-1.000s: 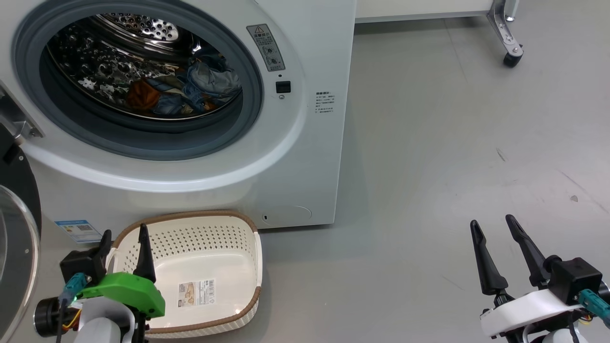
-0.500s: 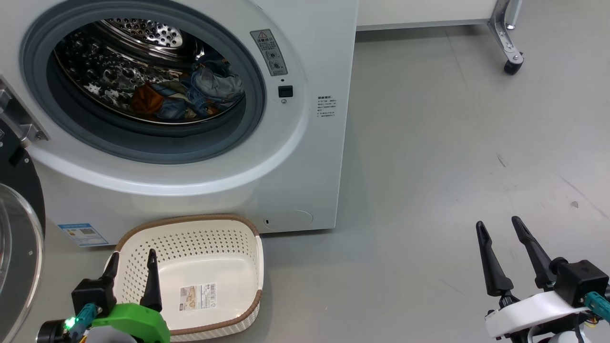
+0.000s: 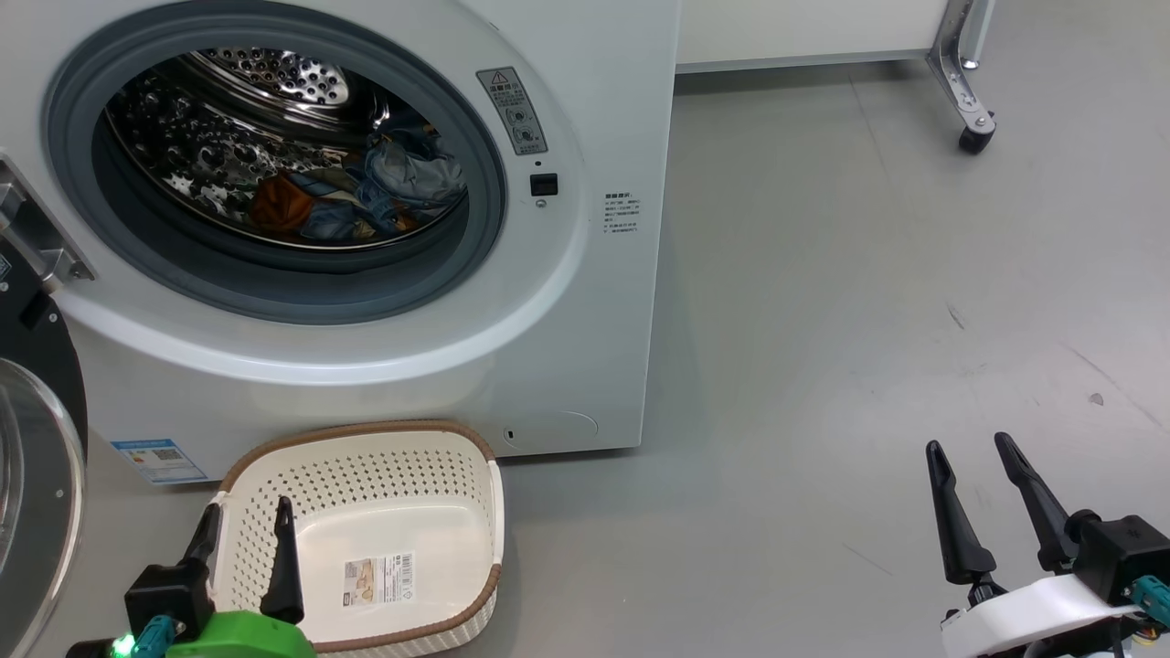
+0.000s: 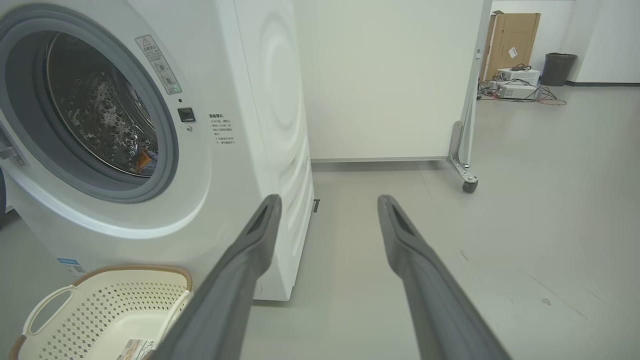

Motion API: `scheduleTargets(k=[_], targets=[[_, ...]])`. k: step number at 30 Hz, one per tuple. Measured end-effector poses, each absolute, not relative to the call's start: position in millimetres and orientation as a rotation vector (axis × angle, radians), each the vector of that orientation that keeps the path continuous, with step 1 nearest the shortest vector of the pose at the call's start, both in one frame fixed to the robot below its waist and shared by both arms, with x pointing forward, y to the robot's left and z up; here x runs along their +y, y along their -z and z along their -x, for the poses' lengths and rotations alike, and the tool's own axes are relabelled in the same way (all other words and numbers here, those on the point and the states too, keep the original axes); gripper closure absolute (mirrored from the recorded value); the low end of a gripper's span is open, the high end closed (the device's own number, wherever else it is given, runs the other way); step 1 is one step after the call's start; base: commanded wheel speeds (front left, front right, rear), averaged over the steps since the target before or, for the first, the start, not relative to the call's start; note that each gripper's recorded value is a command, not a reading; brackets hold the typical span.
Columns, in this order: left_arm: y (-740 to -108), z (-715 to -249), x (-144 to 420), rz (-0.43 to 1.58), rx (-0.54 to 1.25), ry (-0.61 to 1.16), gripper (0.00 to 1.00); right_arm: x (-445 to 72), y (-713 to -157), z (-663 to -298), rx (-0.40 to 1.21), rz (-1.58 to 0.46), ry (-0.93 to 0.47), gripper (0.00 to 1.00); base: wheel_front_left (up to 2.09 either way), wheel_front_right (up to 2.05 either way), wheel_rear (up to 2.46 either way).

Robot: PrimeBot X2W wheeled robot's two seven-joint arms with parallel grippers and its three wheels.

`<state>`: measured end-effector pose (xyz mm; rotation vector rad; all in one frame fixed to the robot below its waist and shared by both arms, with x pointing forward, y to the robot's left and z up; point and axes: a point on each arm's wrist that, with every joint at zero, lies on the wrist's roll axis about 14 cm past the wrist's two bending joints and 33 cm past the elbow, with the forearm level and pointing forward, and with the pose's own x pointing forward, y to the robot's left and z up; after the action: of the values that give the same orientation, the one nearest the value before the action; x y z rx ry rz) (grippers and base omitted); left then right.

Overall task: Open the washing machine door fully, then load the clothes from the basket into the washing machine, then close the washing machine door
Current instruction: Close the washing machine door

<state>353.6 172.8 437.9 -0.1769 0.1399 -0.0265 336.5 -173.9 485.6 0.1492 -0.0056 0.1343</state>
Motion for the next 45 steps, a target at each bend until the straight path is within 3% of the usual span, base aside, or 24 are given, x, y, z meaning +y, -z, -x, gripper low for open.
scheduleTargets(k=[28,45], targets=[[-449,-343,171,0.173,0.103,0.031,0.00,-175,-492,-331,-0.027,-0.137,-0.134,0.00,-0.02,0.02,0.00],[-449,-342,171,0.167,0.104,0.025,0.00,-177,-491,-327,-0.025,-0.138,-0.127,0.00,-0.56,0.56,0.00]])
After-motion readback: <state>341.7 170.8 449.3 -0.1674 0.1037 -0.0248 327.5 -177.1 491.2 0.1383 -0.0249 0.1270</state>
